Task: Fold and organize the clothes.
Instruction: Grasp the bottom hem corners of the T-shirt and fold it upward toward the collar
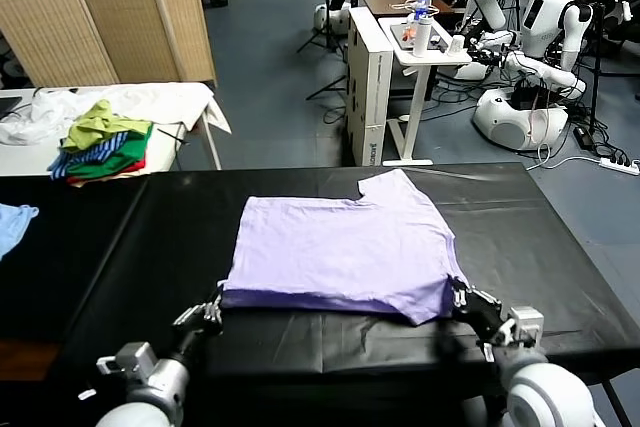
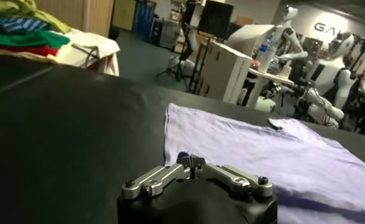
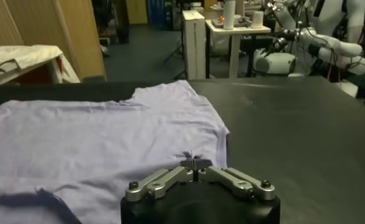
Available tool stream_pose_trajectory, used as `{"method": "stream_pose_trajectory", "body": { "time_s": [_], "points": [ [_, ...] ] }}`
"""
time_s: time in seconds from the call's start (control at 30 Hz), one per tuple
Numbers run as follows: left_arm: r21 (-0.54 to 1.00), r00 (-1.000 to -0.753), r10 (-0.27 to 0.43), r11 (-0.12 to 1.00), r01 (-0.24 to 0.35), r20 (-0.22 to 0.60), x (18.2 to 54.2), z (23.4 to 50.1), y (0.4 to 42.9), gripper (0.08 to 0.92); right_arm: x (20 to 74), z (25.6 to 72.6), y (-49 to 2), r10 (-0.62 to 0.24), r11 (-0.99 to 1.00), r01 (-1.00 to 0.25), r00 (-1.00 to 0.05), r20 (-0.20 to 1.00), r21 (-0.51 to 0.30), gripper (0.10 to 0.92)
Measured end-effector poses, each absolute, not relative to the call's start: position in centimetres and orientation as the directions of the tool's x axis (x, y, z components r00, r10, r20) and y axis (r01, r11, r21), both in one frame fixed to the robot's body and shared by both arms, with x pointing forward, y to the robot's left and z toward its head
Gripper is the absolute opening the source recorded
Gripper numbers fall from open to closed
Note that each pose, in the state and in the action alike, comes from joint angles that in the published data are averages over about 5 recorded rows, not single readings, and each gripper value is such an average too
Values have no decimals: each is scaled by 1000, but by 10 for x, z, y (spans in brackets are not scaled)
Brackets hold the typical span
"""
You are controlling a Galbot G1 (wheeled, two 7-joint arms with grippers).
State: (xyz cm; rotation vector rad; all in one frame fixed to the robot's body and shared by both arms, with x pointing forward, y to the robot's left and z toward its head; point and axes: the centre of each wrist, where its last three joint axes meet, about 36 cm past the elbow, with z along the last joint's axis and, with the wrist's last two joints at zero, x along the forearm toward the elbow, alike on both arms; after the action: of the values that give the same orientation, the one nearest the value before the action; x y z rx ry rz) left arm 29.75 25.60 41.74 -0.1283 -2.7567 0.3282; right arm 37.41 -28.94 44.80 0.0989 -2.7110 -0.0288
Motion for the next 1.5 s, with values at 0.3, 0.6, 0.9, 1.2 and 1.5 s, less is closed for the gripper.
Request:
{"method": "stream_pose_trajectory", "body": {
  "time_s": [0.3, 0.6, 0.9, 1.2, 1.5],
  "points": [
    [-233, -923, 173, 968, 95, 343, 323, 407, 259, 146, 386, 442, -292, -38, 999, -31, -907, 418, 25, 140],
    [-232, -927, 172, 968, 97, 334, 346, 403, 262, 146, 391, 435, -297, -14, 1000, -7, -905, 426, 18, 140],
    [-230, -927, 172, 968, 97, 334, 359, 399, 262, 146, 392, 434, -294, -53, 998, -40, -894, 446, 39, 184],
    [-231, -921, 178, 968, 100, 347, 356, 398, 259, 268, 365, 449, -302, -60, 998, -63, -881, 470, 11, 715],
    [-207, -916, 188, 971, 120, 354, 332, 398, 252, 824, 327, 444, -310, -51, 998, -66, -854, 518, -10, 906]
  ]
}}
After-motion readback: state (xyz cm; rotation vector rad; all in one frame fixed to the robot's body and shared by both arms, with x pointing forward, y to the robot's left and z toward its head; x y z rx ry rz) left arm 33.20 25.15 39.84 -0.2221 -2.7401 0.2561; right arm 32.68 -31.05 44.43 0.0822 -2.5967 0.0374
